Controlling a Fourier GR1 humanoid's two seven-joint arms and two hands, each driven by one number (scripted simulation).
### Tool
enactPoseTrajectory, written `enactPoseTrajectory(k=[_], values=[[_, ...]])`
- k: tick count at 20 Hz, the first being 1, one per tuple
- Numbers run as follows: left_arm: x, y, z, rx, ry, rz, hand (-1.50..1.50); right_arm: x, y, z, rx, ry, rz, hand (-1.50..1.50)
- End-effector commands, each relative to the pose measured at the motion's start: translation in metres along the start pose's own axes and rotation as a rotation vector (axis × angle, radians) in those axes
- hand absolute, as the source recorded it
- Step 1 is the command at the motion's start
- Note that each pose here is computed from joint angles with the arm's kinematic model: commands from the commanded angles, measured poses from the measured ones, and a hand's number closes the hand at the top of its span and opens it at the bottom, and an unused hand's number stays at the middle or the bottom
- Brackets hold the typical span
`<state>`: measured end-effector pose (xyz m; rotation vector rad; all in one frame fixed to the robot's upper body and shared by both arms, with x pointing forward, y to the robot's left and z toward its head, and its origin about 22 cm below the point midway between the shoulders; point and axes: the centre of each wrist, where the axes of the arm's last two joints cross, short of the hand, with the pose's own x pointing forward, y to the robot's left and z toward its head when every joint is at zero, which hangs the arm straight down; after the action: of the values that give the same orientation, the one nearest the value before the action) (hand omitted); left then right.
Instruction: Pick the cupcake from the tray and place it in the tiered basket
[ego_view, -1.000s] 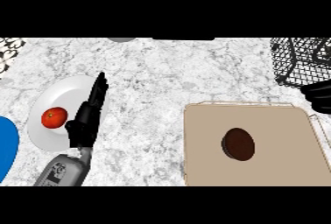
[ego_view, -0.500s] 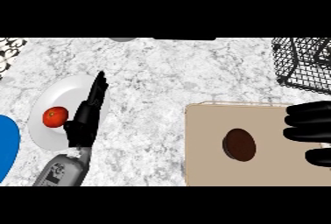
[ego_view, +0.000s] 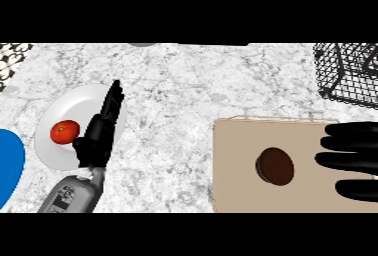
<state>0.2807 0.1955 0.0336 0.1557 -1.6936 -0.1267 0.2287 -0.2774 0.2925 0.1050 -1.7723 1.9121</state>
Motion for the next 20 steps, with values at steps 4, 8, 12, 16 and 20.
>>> enactPoseTrajectory(k=[4,8,12,16,20], values=[[0.004,0.005,-0.001,-0.028,0.011,0.000,0.00,0.012,0.002,-0.018,0.188,-0.077,0.078,-1.50],[0.005,-0.012,0.000,-0.029,-0.001,0.008,0.00,0.026,0.002,-0.019,0.159,-0.115,0.149,-1.50],[-0.002,-0.017,0.006,-0.026,-0.004,-0.001,0.00,0.023,0.011,-0.028,0.119,-0.095,0.156,-1.50],[-0.001,-0.017,0.007,-0.030,-0.005,-0.002,0.00,0.011,0.014,-0.029,0.111,-0.004,0.144,-1.50],[0.006,-0.006,0.000,-0.019,-0.009,-0.006,0.00,0.001,0.019,-0.030,0.123,-0.007,0.134,-1.50]])
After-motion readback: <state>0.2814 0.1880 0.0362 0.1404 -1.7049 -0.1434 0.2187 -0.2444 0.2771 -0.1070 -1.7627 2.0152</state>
